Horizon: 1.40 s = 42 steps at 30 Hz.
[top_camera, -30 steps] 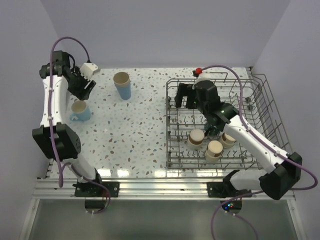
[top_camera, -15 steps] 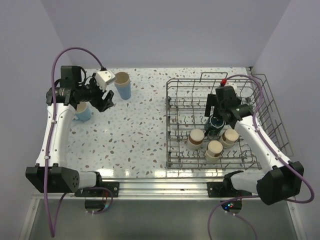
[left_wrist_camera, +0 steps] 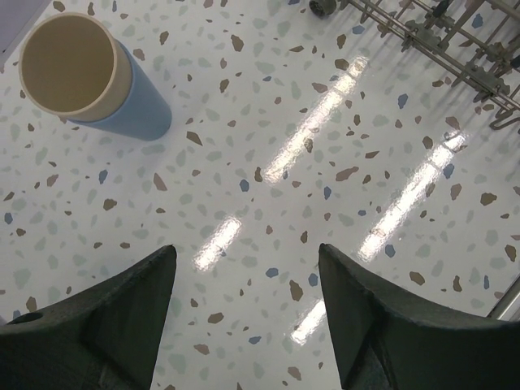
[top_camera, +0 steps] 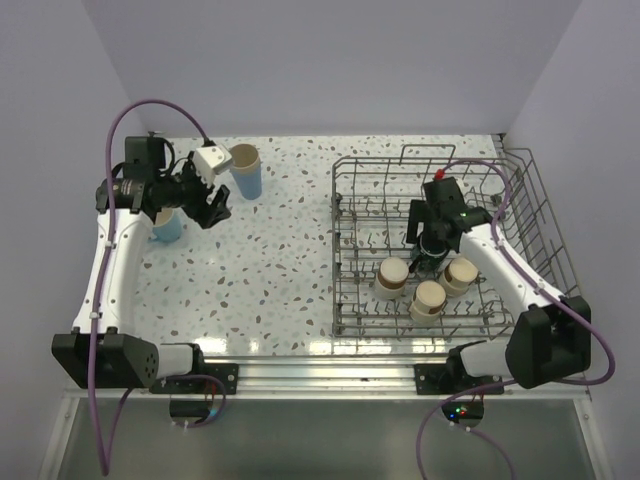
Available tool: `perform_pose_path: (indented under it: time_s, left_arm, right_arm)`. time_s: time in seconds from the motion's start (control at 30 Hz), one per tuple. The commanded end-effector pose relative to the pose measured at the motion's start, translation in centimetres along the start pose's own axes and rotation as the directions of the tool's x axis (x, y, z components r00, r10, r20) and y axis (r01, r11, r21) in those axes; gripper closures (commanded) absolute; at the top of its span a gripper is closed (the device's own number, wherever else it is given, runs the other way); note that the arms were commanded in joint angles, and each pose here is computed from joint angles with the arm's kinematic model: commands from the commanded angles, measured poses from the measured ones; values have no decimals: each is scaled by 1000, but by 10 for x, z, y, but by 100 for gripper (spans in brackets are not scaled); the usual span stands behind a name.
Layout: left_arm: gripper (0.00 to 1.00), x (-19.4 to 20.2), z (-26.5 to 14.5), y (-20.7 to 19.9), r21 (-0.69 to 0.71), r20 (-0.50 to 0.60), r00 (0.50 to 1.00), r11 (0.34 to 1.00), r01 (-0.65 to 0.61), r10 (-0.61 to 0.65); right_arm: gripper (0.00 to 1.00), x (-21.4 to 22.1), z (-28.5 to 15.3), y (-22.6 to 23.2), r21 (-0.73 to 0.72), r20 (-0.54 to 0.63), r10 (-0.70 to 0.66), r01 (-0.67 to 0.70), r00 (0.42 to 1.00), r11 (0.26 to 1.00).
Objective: Unload the cups from the dish rack
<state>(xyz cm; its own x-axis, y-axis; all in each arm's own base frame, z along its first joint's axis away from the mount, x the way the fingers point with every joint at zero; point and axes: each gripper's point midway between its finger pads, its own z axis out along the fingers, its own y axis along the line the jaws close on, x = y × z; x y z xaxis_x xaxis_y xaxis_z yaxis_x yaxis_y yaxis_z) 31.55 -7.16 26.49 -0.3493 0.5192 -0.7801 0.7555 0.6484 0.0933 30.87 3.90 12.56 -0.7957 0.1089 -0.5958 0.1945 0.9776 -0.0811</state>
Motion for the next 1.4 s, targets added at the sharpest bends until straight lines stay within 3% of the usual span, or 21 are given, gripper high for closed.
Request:
perform_pose_path:
  time_s: [0.0,0.43,0.67,0.77,1.17,1.37]
  left_arm:
    - [25,-13,-5,-1,-6,58,997,999,-40,40]
    - [25,-18,-5,-1,7,76,996,999,-47,47]
    - [25,-17,-5,-4,16,78,995,998,-60,58]
    - [25,-16,-4,-5,23,81,995,998,-60,58]
    - [25,-11,1,-8,37,85,994,997,-67,64]
    - [25,-9,4,-11,56,90,994,996,-73,68]
  right_arm:
    - [2,-8,-6,-2,0,20,16,-16,1000,1000]
    - [2,-3,-41,-6,-52,27,46,-45,999,998]
    - [8,13,-64,35,-189,3,41,-40,999,981]
    - [9,19,-68,41,-171,-3,29,-30,1000,985]
    - [29,30,-50,51,-183,-25,89,-92,996,979]
    - [42,33,-42,39,-136,30,216,-210,976,968]
